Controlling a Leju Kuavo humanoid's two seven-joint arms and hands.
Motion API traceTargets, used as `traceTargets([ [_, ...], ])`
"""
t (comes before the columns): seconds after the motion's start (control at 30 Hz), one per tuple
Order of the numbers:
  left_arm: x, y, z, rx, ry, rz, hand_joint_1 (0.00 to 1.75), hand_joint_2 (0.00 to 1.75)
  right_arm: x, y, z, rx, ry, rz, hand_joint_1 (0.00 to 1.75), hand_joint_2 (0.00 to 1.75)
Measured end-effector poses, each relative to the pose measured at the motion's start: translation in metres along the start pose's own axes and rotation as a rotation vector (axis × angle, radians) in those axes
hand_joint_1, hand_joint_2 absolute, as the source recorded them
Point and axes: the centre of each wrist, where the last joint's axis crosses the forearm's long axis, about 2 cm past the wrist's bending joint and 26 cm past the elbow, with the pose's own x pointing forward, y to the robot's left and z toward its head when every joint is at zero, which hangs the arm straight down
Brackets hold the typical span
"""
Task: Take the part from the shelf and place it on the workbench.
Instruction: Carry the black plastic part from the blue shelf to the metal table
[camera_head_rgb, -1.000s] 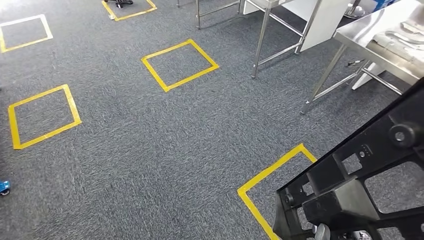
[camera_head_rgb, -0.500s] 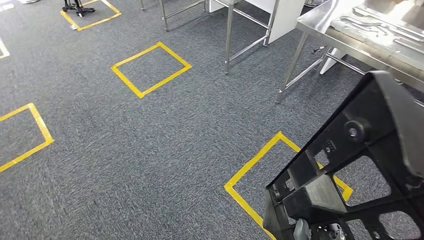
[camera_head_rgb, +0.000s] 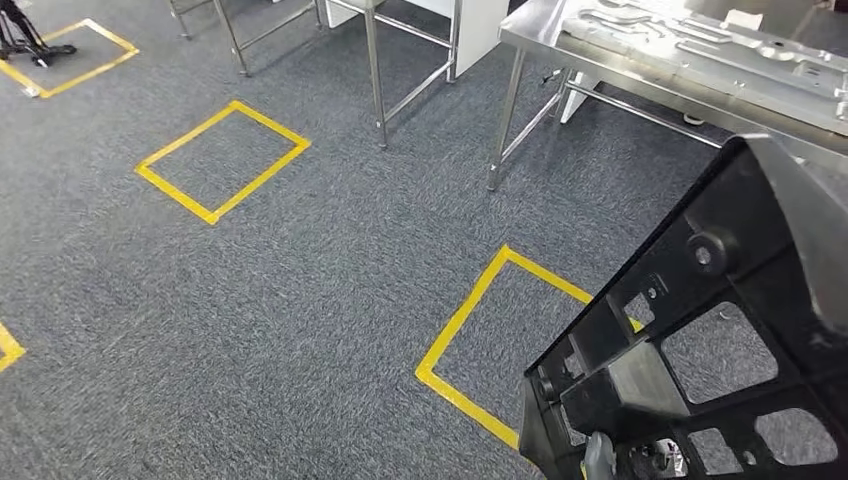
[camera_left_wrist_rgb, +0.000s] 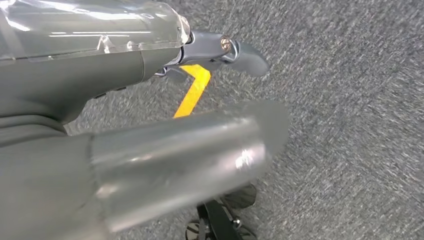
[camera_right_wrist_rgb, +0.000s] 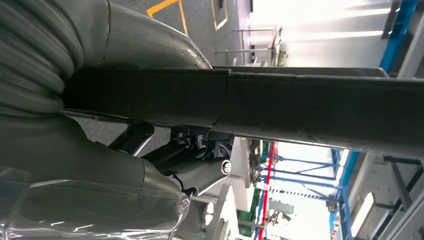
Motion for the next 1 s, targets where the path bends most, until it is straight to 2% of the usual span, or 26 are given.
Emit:
traceTargets([
  [0.67, 0.001, -0.013, 0.002, -0.001, 0.007, -0.008, 0.0, 0.0, 0.004, -0.007, 0.001, -0.011, 0.009, -0.016, 1.75, 1.75],
  [1.0, 0.002, -0.014, 0.001, -0.004, 0.003, -0.006, 0.0, 0.0, 0.006, -0.01, 0.004, -0.062, 0.077, 0.035, 1.75, 1.75],
])
